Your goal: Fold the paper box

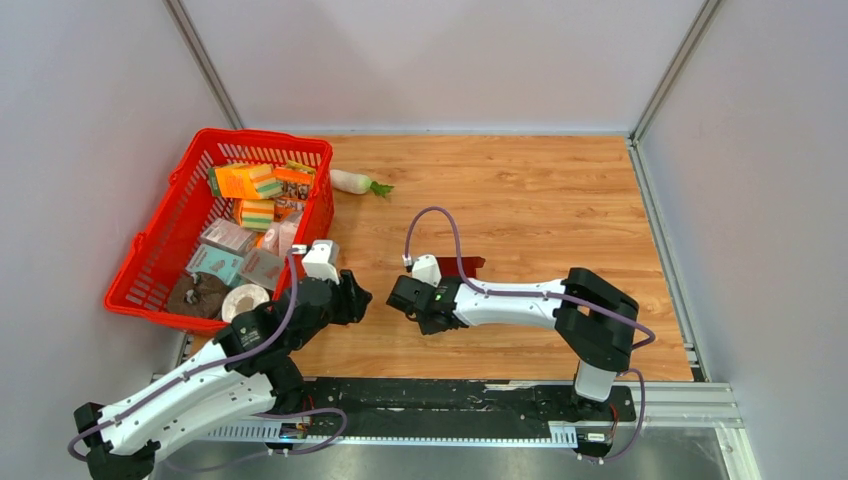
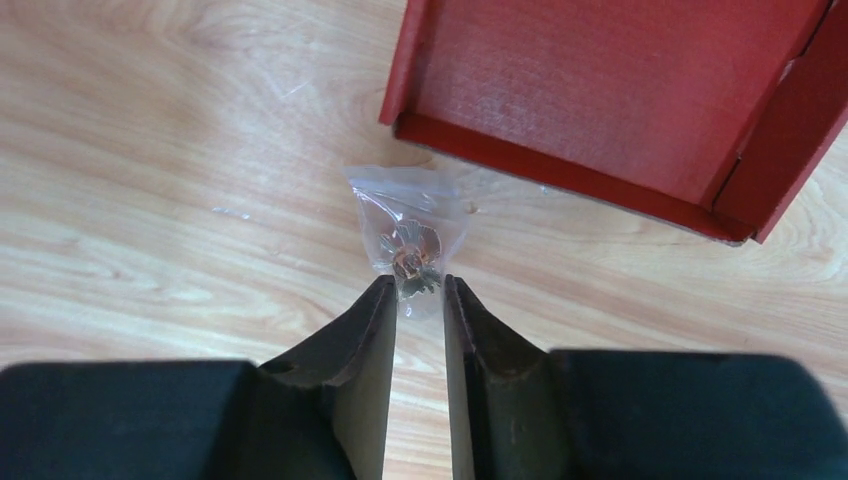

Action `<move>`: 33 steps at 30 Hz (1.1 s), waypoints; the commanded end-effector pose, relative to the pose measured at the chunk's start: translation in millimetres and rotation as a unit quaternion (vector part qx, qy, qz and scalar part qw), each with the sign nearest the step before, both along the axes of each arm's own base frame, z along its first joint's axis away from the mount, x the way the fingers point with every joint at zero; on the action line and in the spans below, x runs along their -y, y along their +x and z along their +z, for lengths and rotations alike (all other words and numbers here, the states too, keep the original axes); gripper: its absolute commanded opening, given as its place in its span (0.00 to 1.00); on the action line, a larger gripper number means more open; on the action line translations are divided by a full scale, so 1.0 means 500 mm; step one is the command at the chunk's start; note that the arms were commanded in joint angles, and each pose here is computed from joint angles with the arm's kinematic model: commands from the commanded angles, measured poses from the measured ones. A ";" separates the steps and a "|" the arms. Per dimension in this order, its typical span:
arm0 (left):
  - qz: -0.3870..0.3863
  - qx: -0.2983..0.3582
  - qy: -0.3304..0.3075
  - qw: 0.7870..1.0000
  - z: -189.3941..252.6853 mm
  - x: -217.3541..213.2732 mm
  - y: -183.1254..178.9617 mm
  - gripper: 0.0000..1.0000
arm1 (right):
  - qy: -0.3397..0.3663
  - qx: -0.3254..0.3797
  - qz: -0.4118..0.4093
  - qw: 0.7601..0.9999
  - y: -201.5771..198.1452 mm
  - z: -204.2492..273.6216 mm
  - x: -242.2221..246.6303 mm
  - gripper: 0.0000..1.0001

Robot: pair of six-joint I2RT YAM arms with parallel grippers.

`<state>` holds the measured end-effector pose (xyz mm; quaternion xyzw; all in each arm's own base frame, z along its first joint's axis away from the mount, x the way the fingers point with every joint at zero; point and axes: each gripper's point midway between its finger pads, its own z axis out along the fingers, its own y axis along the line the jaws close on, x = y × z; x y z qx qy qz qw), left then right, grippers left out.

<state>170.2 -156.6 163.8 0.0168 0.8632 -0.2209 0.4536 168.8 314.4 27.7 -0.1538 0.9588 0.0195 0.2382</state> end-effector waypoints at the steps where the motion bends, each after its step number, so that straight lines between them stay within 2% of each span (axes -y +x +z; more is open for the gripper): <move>1: 0.000 0.004 -0.003 1.000 0.003 0.007 0.006 0.55 | 0.037 0.044 0.012 0.998 0.013 0.060 -0.019 0.25; 7: -0.004 0.003 0.002 1.000 0.007 0.015 0.011 0.55 | 0.068 0.068 0.016 0.995 0.011 0.097 -0.016 0.19; 12: -0.012 0.003 0.000 1.000 0.010 0.029 0.016 0.55 | 0.080 0.082 0.020 0.993 0.016 0.128 -0.013 0.06; 14: -0.009 0.002 0.004 1.000 0.009 0.029 0.018 0.55 | 0.081 0.085 0.022 0.993 0.018 0.136 -0.013 0.05; 16: -0.013 0.004 -0.002 1.000 0.013 0.034 0.019 0.55 | 0.082 0.078 0.027 0.993 0.014 0.136 -0.015 0.12; 17: -0.015 0.004 -0.003 1.000 0.014 0.036 0.018 0.55 | 0.083 0.071 0.029 0.994 0.015 0.131 -0.017 0.33; 20: -0.009 0.004 -0.002 1.000 0.015 0.030 0.019 0.55 | 0.077 0.039 0.028 0.996 0.011 0.099 -0.022 0.59; 23: -0.008 0.009 -0.006 1.000 0.020 0.029 0.020 0.55 | 0.061 0.021 0.020 0.998 0.008 0.074 -0.021 0.66; 25: -0.007 0.007 0.000 1.000 0.020 0.025 0.017 0.55 | 0.053 0.007 0.018 0.998 0.004 0.057 -0.029 0.67; 29: -0.009 0.007 -0.003 1.000 0.020 0.023 0.015 0.55 | 0.036 -0.026 0.012 0.999 -0.010 0.020 -0.036 0.65; 33: -0.006 0.008 -0.004 1.000 0.020 0.018 0.013 0.55 | 0.054 -0.045 0.016 0.997 -0.023 0.007 -0.053 0.60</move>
